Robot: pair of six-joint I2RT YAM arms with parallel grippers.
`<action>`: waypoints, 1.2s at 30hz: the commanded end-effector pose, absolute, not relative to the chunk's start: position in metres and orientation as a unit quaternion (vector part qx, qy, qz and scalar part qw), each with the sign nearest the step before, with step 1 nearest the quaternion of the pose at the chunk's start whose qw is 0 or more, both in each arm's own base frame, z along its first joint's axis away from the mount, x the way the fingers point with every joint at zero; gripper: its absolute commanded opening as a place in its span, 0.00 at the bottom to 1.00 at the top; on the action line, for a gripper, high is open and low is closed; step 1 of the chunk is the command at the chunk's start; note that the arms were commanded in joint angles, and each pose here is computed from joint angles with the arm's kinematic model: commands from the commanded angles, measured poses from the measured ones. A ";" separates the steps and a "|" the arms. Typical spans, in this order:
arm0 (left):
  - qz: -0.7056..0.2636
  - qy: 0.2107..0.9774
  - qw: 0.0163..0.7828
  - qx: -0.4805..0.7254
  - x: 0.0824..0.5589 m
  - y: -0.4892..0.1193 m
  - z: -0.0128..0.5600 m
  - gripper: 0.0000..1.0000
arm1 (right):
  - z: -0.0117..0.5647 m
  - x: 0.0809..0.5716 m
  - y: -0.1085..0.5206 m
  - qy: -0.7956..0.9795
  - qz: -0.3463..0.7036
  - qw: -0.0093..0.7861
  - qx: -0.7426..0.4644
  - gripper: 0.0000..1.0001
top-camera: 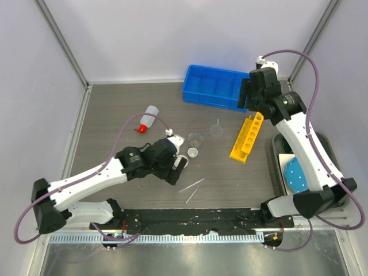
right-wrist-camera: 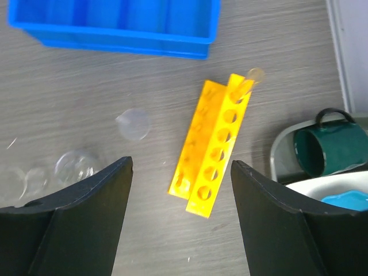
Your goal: Organize the chemistry lab equipment
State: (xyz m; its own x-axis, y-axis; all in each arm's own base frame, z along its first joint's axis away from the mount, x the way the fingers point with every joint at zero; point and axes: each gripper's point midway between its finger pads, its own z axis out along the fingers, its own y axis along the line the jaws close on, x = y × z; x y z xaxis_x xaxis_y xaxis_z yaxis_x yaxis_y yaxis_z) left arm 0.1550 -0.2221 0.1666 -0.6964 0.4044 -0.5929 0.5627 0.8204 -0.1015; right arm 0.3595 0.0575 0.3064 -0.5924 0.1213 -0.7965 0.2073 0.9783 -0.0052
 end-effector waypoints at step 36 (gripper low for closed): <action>-0.022 0.911 0.225 0.344 0.121 -0.268 0.018 0.54 | 0.254 0.275 0.110 0.900 0.013 0.435 -0.012 0.75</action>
